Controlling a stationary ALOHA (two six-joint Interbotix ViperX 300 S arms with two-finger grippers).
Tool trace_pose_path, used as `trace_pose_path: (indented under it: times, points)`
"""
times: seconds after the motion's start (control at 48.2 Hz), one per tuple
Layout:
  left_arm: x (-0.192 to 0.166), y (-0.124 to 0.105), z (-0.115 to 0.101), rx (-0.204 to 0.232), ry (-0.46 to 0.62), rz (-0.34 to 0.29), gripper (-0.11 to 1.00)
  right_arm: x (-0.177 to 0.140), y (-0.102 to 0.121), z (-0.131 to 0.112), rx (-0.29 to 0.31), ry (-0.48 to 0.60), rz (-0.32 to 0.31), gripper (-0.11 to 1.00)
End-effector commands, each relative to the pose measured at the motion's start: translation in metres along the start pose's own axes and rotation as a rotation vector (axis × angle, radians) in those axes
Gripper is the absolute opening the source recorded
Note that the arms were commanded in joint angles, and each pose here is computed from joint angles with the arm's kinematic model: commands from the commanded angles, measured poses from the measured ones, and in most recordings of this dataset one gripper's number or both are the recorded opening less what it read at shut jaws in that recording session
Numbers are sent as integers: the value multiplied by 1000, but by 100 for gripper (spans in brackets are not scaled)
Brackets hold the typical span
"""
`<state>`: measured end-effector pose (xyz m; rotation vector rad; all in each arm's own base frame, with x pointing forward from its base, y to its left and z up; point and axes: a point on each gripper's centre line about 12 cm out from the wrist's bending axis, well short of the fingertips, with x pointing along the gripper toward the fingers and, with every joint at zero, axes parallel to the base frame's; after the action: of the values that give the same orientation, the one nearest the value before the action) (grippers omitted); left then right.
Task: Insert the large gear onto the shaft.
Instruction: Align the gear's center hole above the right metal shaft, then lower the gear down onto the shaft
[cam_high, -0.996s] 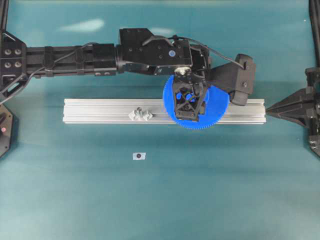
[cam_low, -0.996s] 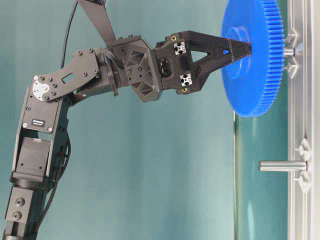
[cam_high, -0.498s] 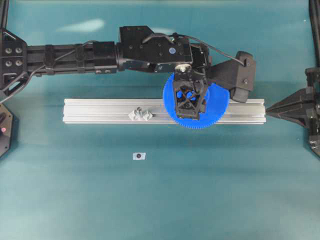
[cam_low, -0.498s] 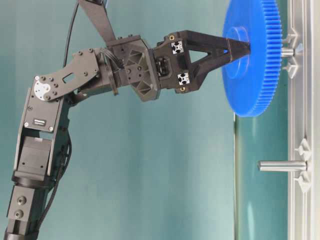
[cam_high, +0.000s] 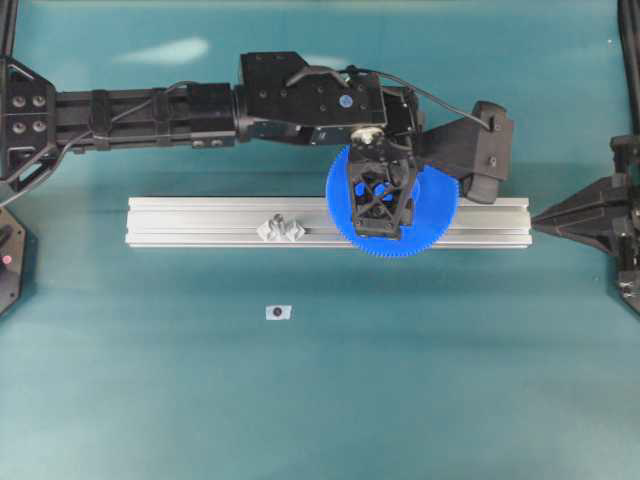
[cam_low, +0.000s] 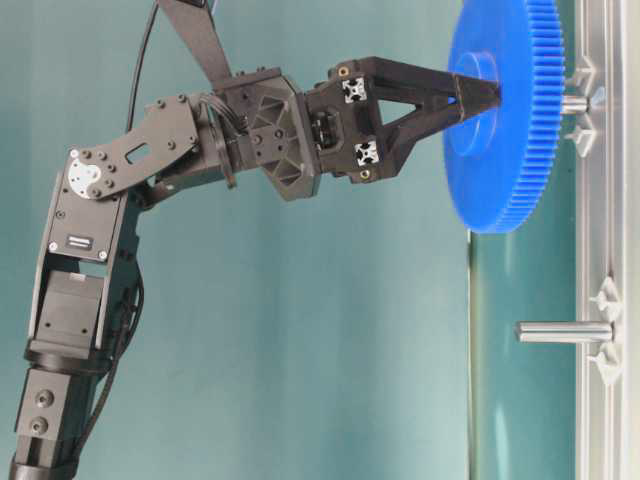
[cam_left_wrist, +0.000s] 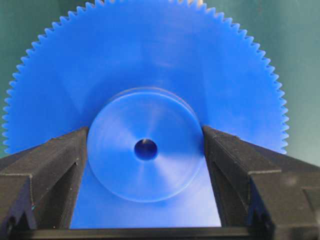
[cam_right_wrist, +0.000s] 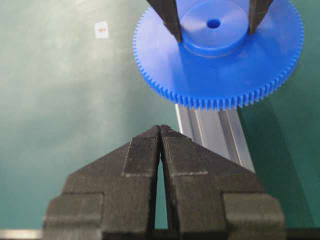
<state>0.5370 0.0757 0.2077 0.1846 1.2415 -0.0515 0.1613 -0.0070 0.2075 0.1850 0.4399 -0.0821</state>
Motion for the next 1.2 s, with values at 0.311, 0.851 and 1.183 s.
trace_pose_path:
  times: [0.311, 0.851, 1.183]
  points:
    - [-14, 8, 7, -18, -43, 21, 76, 0, 0, 5, 12, -11, 0, 9]
    - [-21, -2, 15, 0, -74, 22, 88, 0, 1, 6, 12, -13, 0, 9]
    - [-24, -4, 15, 1, -74, 20, 88, 0, 1, 6, 12, -14, 0, 9]
